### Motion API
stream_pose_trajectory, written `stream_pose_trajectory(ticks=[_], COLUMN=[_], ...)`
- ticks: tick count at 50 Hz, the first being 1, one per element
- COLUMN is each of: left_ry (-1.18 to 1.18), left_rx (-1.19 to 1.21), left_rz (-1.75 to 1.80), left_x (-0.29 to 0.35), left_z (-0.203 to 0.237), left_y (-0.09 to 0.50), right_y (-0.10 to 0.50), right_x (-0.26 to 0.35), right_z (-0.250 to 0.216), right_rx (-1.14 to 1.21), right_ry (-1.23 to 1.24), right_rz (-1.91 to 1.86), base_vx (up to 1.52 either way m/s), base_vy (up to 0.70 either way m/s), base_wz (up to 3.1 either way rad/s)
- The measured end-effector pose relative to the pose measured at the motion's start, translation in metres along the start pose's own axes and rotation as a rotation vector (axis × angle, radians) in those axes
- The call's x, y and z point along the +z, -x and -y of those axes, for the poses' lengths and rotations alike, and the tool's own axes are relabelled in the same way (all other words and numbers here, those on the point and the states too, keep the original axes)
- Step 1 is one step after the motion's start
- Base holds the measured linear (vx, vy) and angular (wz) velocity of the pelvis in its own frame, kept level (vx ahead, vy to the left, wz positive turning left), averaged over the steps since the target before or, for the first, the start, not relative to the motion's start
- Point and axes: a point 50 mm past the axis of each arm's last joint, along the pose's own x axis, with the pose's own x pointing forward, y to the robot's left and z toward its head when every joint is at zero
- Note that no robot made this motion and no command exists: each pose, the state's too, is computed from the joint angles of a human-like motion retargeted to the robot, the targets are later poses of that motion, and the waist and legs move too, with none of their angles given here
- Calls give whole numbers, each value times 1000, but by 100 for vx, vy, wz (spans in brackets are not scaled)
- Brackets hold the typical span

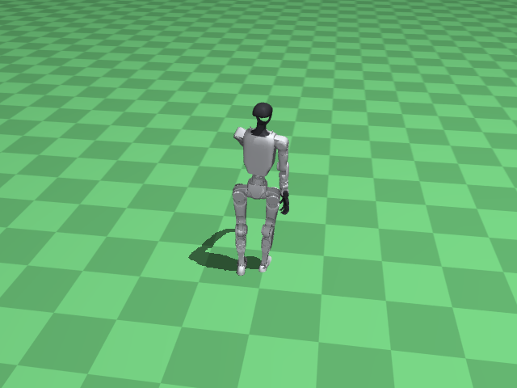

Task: Upper body actions

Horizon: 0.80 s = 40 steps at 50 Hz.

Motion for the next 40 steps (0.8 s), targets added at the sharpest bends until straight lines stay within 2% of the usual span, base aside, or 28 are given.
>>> stream_pose_trajectory(ticks=[4, 8, 14, 19, 32, 40], left_ry=[-73, -136, -121, -99, 149, 314], left_rx=[175, 225, 271, 408, 1151, 1300], left_rz=[21, 32, 88, 197, 754, 1015], left_x=[2, 6, 14, 19, 43, 54], left_z=[0, -4, -14, -26, -47, -54], left_y=[-1, 0, 2, 10, 71, 116], right_y=[1, 2, 3, 2, 1, 2], right_x=[-8, -22, -36, -29, -6, -18], right_z=[-5, -9, -12, -9, -4, -10], right_rx=[24, 49, 71, 56, 3, 30], right_ry=[-22, -27, -14, -47, 7, 37], right_rz=[-31, -89, -141, -117, -22, -70], base_vx=[-1, -2, -5, -13, -18, -17], base_vy=[2, 6, 8, 7, 0, -6], base_wz=[-7, -5, -26, -31, -13, 15])
